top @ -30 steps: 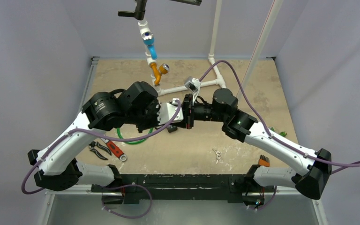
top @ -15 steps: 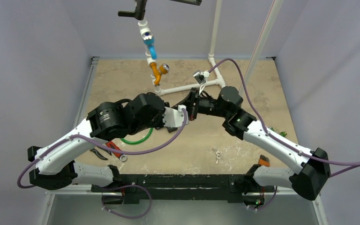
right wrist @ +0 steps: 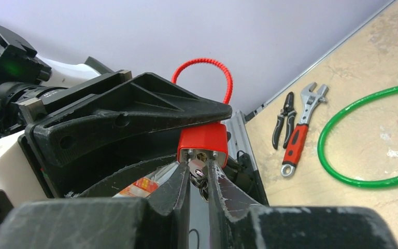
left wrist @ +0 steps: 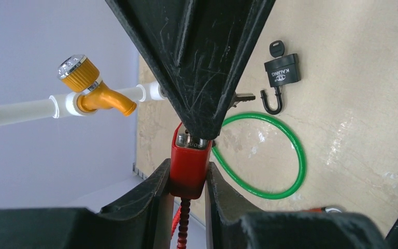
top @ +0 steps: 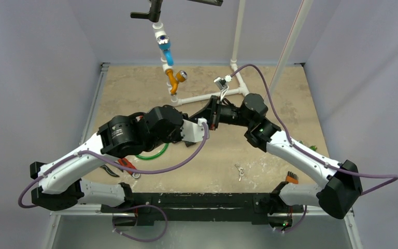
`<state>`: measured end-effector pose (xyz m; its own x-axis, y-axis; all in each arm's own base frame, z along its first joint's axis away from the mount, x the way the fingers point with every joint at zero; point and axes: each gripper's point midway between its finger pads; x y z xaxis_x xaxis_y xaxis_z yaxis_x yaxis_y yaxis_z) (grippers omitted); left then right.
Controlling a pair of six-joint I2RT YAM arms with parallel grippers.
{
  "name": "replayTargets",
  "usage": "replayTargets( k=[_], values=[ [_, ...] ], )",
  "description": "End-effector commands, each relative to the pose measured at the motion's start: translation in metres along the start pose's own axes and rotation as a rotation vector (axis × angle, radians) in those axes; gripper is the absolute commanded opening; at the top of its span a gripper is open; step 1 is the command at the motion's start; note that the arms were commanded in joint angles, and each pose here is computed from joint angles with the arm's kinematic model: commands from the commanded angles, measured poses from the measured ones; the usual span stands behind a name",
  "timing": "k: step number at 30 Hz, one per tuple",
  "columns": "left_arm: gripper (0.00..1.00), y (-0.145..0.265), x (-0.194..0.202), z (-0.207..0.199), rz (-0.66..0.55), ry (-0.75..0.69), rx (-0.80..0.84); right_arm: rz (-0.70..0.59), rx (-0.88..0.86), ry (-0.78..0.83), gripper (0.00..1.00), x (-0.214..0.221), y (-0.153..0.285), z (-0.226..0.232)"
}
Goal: Unlock with the key
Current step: Unlock the lock.
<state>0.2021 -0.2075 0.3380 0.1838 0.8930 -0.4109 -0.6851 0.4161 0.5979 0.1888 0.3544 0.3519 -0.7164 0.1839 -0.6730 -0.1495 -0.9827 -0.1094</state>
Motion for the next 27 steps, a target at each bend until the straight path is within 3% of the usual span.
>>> replayTargets(
  k=[1,5,8,13,22,27],
  values=[
    [0.00,0.022,-0.054,0.034,-0.268,0.202,-0.076,0.092,0.121,-0.021,0.18,0.015,0.008,-0.009],
    [0.00,0.024,-0.048,0.032,-0.263,0.260,-0.037,0.052,0.239,0.122,0.42,0.002,0.032,-0.007],
    [0.00,0.028,-0.049,0.029,-0.281,0.309,0.010,0.045,0.308,0.220,0.52,-0.006,0.047,-0.004],
    [0.00,0.033,-0.049,0.023,-0.298,0.358,0.073,-0.001,0.368,0.375,0.52,-0.023,0.069,0.008],
    [0.00,0.040,-0.057,0.003,-0.346,0.360,0.208,-0.097,0.269,0.647,0.53,-0.056,0.075,0.053],
    [0.00,0.042,-0.061,-0.006,-0.366,0.375,0.274,-0.119,0.146,0.673,0.38,-0.054,0.067,0.070]
  ],
)
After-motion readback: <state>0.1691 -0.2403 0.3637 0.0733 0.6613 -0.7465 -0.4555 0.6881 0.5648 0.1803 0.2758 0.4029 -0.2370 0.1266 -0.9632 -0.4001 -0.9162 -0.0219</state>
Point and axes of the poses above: each gripper's point midway between its finger pads, its own y axis back along the fingers, its own z axis along the line the jaws close on, x = y × z, and after that the axes turned 1 degree about y, right-handed
